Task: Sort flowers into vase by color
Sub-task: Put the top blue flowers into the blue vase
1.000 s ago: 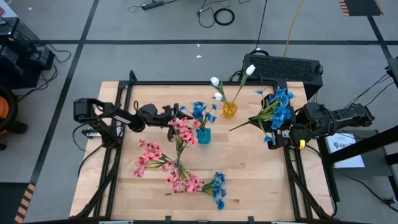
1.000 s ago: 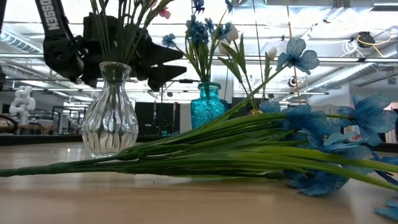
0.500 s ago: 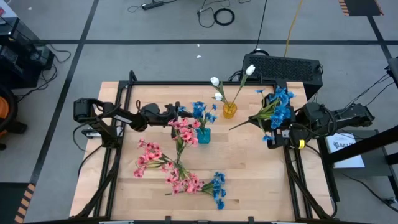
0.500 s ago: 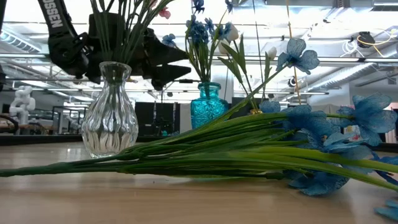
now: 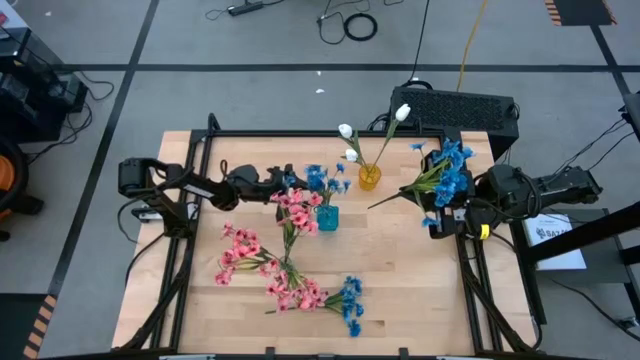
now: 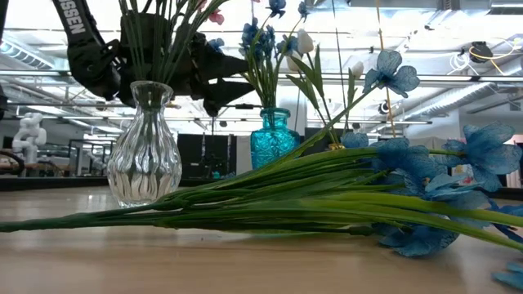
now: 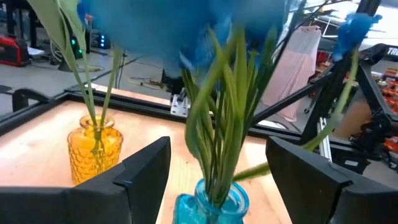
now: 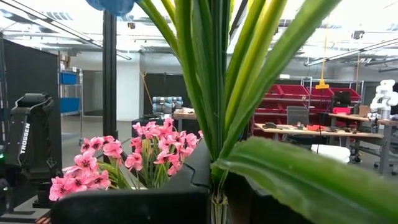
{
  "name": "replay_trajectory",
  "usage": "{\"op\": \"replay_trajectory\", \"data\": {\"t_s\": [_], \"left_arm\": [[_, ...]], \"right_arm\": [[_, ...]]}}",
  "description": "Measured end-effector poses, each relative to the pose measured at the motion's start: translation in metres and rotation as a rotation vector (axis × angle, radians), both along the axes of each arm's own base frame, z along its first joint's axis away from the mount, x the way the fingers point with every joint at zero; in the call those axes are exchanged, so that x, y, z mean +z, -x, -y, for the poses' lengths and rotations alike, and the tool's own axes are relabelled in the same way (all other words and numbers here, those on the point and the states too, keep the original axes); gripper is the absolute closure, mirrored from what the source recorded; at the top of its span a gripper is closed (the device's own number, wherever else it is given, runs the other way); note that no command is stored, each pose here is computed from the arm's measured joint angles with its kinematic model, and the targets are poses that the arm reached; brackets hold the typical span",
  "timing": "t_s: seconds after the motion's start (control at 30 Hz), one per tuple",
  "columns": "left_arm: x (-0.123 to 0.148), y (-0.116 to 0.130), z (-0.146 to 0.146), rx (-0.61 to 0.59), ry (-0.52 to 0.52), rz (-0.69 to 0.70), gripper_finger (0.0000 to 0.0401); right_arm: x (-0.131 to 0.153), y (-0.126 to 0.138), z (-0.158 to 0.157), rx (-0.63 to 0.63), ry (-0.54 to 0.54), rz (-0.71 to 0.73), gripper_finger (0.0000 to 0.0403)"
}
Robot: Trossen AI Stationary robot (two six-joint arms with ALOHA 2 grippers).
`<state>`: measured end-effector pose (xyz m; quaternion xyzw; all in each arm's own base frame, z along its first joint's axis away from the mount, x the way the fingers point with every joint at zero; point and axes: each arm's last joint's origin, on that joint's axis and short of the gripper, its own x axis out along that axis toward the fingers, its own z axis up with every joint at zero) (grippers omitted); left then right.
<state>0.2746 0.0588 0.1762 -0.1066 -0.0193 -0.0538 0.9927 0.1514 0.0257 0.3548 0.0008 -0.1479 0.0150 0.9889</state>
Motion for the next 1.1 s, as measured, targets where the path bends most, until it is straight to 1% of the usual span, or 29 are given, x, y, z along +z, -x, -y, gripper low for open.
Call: {"op": "replay_trajectory", "data": {"t_s": [0.1, 0.27, 0.37, 0.57, 0.7, 0.87, 0.97, 1.1], "left_arm": [[0.005, -0.004, -0.001, -0.002, -0.004, 0.016, 0.0131], [0.008, -0.012, -0.003, 0.000, -0.015, -0.019, 0.0132], [0.008, -0.012, -0.003, 0.003, -0.022, -0.025, 0.0144], [0.008, -0.012, -0.004, 0.028, -0.021, -0.023, 0.0202], [0.009, -0.012, -0.004, 0.049, -0.020, -0.017, 0.0253], [0.014, -0.012, -0.004, 0.052, -0.029, 0.031, 0.0310], [0.014, -0.012, -0.004, 0.052, -0.030, 0.038, 0.0335], [0.015, -0.012, -0.004, 0.053, -0.033, 0.046, 0.0361]], "right_arm": [[0.000, 0.000, 0.000, -0.001, 0.000, 0.001, 0.0392], [0.000, -0.001, 0.000, -0.002, -0.001, 0.002, 0.0392], [-0.001, -0.003, 0.000, -0.002, 0.001, -0.005, 0.0392], [-0.008, -0.014, -0.003, -0.002, -0.007, -0.052, 0.0392], [-0.023, -0.029, -0.006, 0.006, -0.036, -0.064, 0.0392], [-0.044, -0.045, -0.006, -0.075, -0.055, -0.027, 0.0392], [-0.056, -0.054, -0.007, -0.104, -0.042, -0.018, 0.0392], [-0.061, -0.062, -0.009, -0.106, -0.039, -0.009, 0.0392]]}}
